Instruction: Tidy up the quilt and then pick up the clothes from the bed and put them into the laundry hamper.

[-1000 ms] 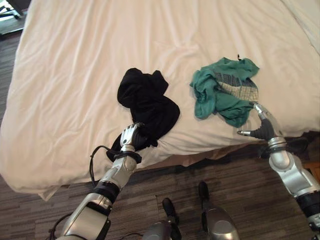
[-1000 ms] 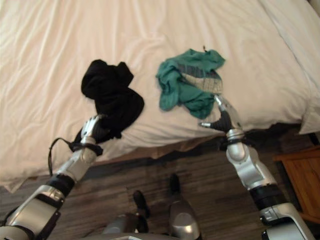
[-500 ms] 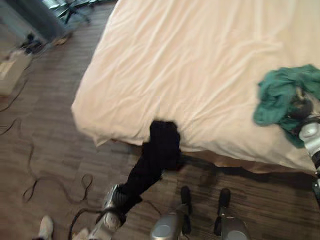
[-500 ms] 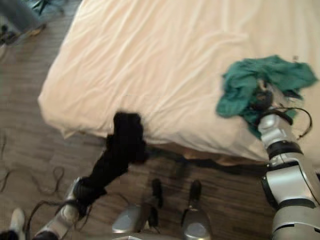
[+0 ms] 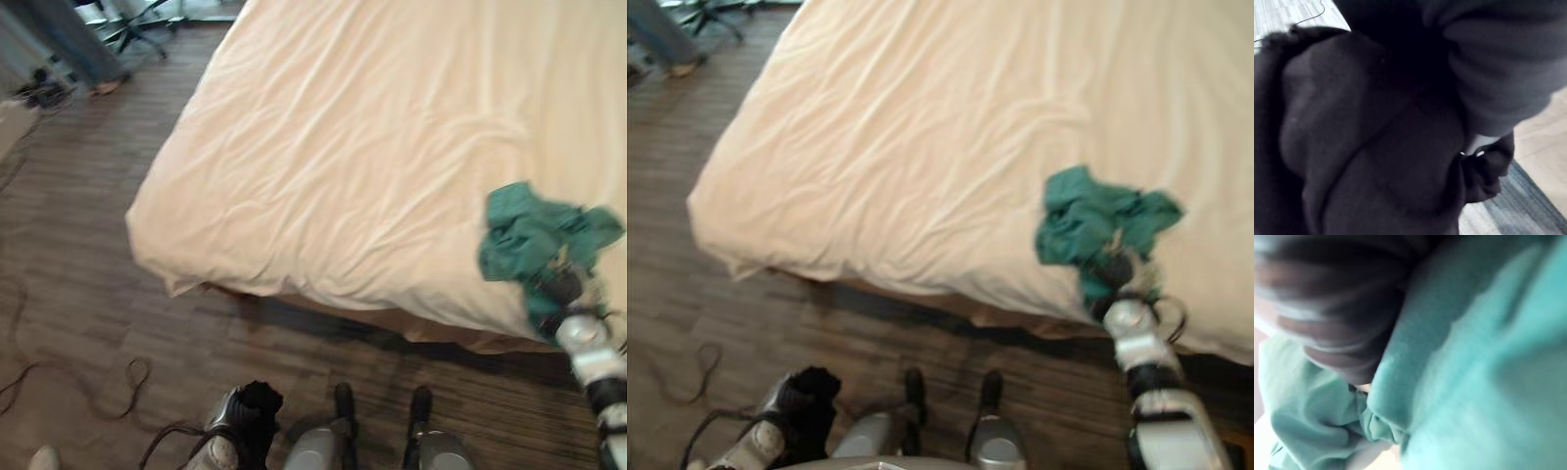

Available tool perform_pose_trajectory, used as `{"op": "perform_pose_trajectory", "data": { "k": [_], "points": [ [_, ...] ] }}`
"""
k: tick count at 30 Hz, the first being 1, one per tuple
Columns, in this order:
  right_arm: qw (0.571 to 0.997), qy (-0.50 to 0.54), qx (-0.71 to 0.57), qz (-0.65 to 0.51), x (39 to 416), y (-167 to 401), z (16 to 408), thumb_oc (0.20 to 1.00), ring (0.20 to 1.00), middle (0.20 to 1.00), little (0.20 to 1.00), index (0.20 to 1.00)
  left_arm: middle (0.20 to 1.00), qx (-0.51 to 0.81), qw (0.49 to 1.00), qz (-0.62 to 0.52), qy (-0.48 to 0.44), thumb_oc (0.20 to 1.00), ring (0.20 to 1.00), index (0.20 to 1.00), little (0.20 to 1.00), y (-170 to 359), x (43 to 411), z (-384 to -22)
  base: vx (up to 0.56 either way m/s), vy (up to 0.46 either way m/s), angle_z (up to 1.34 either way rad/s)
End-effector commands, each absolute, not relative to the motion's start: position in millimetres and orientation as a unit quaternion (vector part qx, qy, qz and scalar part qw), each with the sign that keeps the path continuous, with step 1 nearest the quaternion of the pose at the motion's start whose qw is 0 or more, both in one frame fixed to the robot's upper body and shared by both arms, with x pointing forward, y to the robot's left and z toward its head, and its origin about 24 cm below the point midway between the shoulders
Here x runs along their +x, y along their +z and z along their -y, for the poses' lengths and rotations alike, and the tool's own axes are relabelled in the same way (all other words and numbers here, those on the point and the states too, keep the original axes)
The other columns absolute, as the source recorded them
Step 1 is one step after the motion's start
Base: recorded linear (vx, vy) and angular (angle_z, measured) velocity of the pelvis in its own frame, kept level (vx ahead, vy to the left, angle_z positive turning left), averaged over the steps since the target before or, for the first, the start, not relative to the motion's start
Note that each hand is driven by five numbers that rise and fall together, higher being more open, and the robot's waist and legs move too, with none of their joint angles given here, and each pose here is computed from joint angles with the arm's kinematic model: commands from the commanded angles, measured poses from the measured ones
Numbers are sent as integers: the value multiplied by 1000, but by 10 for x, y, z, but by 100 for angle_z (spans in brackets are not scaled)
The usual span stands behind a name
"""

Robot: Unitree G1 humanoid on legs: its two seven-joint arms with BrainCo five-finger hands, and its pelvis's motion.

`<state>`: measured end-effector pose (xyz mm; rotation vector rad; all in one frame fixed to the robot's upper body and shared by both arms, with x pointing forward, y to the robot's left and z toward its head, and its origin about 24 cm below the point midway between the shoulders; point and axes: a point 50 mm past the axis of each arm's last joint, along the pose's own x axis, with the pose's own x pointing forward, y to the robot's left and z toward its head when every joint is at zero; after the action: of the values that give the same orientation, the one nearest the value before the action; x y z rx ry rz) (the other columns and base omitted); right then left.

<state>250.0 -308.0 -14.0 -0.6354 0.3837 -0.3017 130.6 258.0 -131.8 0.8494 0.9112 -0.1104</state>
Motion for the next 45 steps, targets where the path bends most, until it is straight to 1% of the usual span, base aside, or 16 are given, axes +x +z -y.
{"op": "perform_pose_trajectory", "data": {
  "k": [1,2,5,10,11,12,15,19,23,24,27,28,33,39,40,45],
  "points": [
    [891,-73,-241,-378,1614,-1002,2796,200,200,200,200,200,200,410,791,-454,-18,200,200,200,200,-1297,1258,-2799,79,79,-38],
    [888,-77,-191,-412,1356,-1153,2692,200,200,200,200,200,200,376,792,-481,-5,200,200,200,200,-1361,1107,-2786,43,46,-35],
    [886,-67,-173,-426,1281,-1223,2600,200,200,200,200,200,200,321,800,-507,19,200,200,200,200,-1424,973,-2739,30,23,-48],
    [891,0,-188,-413,1522,-1252,2317,200,200,200,200,200,200,193,835,-510,75,200,200,200,200,-1503,956,-2496,-13,-41,-31],
    [881,45,-234,-408,1704,-1248,2209,200,200,200,200,200,200,153,853,-491,86,200,200,200,200,-1503,1058,-2363,-42,-45,2],
    [881,45,-234,-408,1706,-1247,2209,200,200,200,200,200,200,153,853,-491,87,200,200,200,200,-1502,1060,-2363,-126,-69,6],
    [835,81,-324,-437,1728,-1304,2278,200,200,200,200,200,200,149,861,-482,68,200,200,200,200,-1504,1200,-2221,-116,-26,73],
    [826,45,-318,-464,1643,-1326,2424,200,200,200,200,200,200,149,873,-459,64,200,200,200,200,-1435,1394,-2216,-122,119,212],
    [824,-29,-246,-510,1367,-1415,2526,200,200,200,200,200,200,140,862,-478,91,200,200,200,200,-1450,1292,-2349,52,262,229],
    [818,-67,-210,-531,1197,-1463,2562,200,200,200,200,200,200,136,847,-502,105,200,200,200,200,-1493,1187,-2391,116,312,167],
    [812,-85,-200,-541,1117,-1481,2592,200,200,200,200,200,200,136,839,-515,110,200,200,200,200,-1514,1143,-2407,102,404,178],
    [812,-127,-169,-544,1119,-1485,2595,200,200,200,200,200,200,146,840,-510,115,200,200,200,200,-1480,1259,-2435,61,305,94],
    [814,-156,-129,-545,1026,-1518,2547,200,200,200,200,200,200,175,858,-476,76,200,200,200,200,-1399,1546,-2337,44,135,191],
    [825,-126,-147,-530,1105,-1499,2504,200,200,200,200,200,200,211,851,-478,43,200,200,200,200,-1394,1578,-2342,48,3,173],
    [812,-81,-232,-529,1263,-1501,2393,200,200,200,200,200,200,290,835,-467,26,200,200,200,200,-1379,1638,-2298,89,-55,41],
    [808,-87,-228,-536,1213,-1504,2448,200,200,200,200,200,200,269,832,-484,30,200,200,200,200,-1435,1520,-2277,164,-48,-8]
  ]
}}
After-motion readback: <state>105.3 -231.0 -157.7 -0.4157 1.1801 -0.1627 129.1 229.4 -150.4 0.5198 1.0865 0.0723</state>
